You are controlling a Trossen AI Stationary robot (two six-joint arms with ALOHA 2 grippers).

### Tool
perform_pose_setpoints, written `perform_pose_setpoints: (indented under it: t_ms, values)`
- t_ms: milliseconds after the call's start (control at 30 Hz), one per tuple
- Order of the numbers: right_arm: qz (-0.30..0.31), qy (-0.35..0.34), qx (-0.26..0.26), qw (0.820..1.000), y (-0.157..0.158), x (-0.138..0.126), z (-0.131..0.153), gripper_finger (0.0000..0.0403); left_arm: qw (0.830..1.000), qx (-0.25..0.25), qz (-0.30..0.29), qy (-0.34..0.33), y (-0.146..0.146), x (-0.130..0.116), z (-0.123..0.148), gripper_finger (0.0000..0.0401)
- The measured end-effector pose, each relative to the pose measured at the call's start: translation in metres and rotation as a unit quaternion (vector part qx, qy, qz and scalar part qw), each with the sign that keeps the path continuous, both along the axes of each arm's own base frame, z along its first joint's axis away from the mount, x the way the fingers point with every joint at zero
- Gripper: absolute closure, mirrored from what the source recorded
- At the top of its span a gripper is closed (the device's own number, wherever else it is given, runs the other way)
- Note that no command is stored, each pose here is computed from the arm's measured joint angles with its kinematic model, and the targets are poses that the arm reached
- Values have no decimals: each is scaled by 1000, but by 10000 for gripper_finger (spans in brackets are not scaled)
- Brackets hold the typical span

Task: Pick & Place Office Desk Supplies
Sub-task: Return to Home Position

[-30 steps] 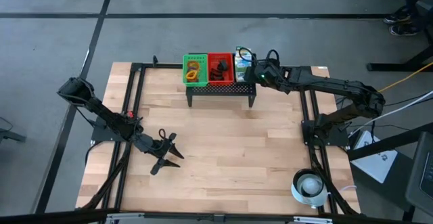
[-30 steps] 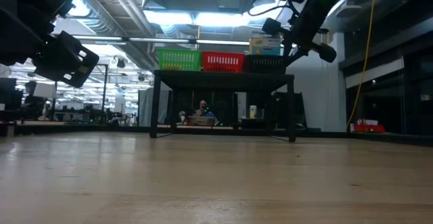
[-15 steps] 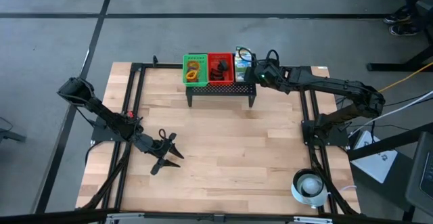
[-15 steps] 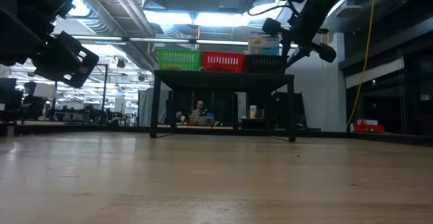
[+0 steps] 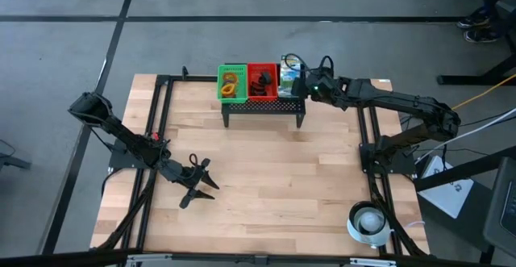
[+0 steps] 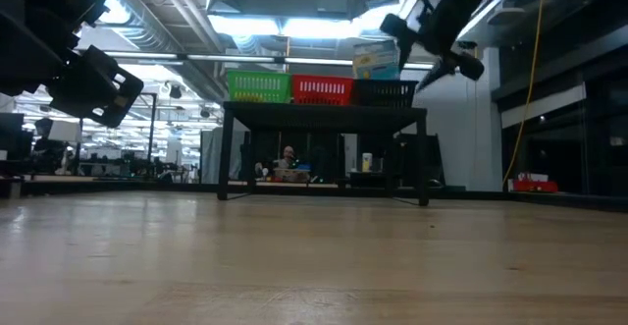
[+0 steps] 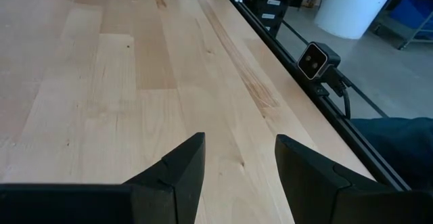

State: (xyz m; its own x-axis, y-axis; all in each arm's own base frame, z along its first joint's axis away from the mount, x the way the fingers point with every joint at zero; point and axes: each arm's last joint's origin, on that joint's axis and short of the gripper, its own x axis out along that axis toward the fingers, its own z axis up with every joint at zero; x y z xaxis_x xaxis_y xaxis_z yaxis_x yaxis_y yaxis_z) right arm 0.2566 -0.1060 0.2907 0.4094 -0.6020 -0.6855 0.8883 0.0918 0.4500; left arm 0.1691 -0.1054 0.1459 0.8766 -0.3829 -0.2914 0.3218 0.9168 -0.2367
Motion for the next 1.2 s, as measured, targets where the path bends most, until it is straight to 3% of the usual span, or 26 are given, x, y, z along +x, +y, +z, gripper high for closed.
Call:
perform_pose_setpoints:
  t_ms: [267, 433, 600, 700, 867, 1000, 1200]
  values:
    - [17, -22, -33, 999, 1, -3, 44, 197, 1000, -1, 1, 1, 0, 0, 0, 226]
    - [27, 17, -35, 999, 7, -10, 65, 202, 1000, 4, 1, -3, 0, 0, 0, 226]
    - [85, 37, -115, 989, 30, -12, 98, 202, 997, 26, 25, -65, -1, 1, 10, 226]
    - [147, 48, -187, 970, 67, -17, 116, 202, 993, 53, 14, -106, -1, -5, 22, 226]
    - [232, 51, -281, 930, 127, -48, 136, 202, 989, 91, 12, -112, 12, -17, 35, 226]
    - [296, 32, -332, 895, 163, -72, 146, 202, 984, 86, 51, -149, 35, -22, 53, 226]
    - [335, 7, -378, 863, 192, -100, 153, 202, 982, 61, 83, -161, 61, -36, 65, 226]
